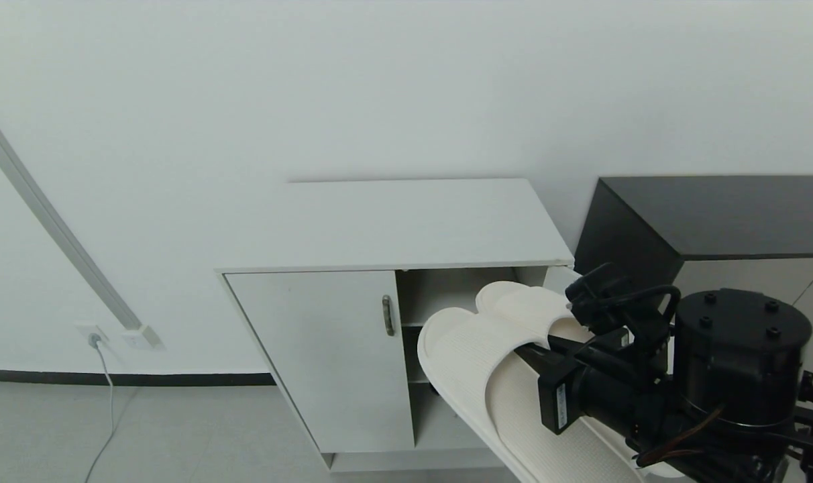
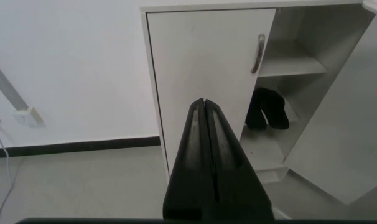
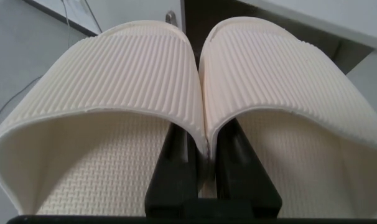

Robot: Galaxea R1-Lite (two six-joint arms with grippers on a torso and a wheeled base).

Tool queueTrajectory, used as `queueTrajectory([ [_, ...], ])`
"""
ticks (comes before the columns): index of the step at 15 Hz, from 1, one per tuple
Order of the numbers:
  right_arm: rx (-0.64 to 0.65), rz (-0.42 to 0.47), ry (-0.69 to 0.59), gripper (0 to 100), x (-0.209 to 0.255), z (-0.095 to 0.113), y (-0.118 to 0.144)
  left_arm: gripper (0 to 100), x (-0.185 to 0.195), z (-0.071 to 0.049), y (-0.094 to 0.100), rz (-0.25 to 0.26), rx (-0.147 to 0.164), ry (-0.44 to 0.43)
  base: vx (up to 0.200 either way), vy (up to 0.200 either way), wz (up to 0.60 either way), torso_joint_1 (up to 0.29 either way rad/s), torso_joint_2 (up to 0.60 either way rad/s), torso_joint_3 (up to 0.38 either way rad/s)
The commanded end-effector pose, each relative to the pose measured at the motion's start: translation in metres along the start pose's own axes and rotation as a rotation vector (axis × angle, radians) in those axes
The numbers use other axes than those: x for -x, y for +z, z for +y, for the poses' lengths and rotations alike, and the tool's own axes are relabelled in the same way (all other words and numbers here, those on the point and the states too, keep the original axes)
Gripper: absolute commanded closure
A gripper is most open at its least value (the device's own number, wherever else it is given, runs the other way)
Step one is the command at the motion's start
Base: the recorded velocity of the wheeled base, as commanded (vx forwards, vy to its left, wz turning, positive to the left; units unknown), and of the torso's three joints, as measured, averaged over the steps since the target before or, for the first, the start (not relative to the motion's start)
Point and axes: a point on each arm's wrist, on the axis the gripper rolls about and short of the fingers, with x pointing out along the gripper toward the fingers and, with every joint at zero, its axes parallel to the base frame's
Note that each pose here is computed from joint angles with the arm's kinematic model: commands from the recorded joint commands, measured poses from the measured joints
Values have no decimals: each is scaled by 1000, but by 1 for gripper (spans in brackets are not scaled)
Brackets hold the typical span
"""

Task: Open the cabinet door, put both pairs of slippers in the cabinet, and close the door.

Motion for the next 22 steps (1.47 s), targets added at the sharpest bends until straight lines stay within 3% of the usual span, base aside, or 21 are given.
queueTrajectory([
  [1, 1, 3, 1, 100, 0, 0, -2, 100, 0, 0, 0, -1, 0, 0, 0, 0, 0, -232, 535, 290],
  [22, 4, 3, 1, 100, -1, 0, -6, 100, 0, 0, 0, 1, 2, 0, 0, 0, 0, -181, 501, 323],
])
